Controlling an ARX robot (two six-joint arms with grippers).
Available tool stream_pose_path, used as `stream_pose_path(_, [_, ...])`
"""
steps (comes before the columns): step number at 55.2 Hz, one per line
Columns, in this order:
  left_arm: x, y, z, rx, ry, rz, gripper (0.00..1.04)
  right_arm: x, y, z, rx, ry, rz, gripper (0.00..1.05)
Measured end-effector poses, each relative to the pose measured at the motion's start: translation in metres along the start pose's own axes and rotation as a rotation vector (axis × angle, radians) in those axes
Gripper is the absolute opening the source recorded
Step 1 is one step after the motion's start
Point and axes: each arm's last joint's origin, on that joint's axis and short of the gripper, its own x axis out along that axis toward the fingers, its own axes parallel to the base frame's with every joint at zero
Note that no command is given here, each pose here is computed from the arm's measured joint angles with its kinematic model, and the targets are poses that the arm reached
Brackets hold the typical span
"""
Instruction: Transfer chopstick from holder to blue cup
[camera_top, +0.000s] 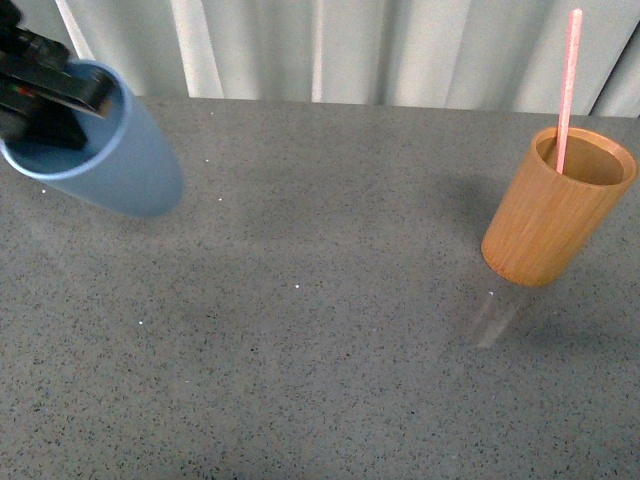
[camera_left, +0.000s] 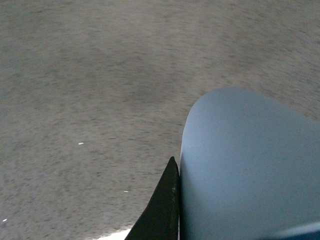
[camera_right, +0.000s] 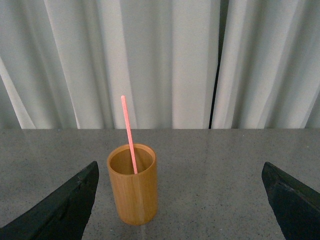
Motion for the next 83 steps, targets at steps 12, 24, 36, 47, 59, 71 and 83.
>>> stream_pose_path(12, [0.013,-0.072,-0.008,0.127,0.024,-0.079,0.03,0.0,0.0,0.0,0.0,0.0,0.0,0.95])
stream_pose_path(24, [0.038,-0.118,-0.007,0.173,0.037,-0.081,0.04,0.0,0.0,0.0,0.0,0.0,0.0,0.95])
stream_pose_path(36, [0.051,-0.122,-0.004,0.157,0.048,-0.06,0.03,0.0,0.0,0.0,0.0,0.0,0.0,0.95])
stream_pose_path(47, [0.055,-0.127,-0.002,0.164,0.044,-0.047,0.04,0.0,0.0,0.0,0.0,0.0,0.0,0.95])
stream_pose_path(59, [0.057,-0.133,-0.001,0.18,0.053,-0.052,0.03,0.0,0.0,0.0,0.0,0.0,0.0,0.95])
stream_pose_path(71, [0.058,-0.137,-0.001,0.191,0.058,-0.054,0.03,0.0,0.0,0.0,0.0,0.0,0.0,0.95])
stream_pose_path(83, [0.062,-0.142,-0.002,0.204,0.066,-0.055,0.03,0.0,0.0,0.0,0.0,0.0,0.0,0.95])
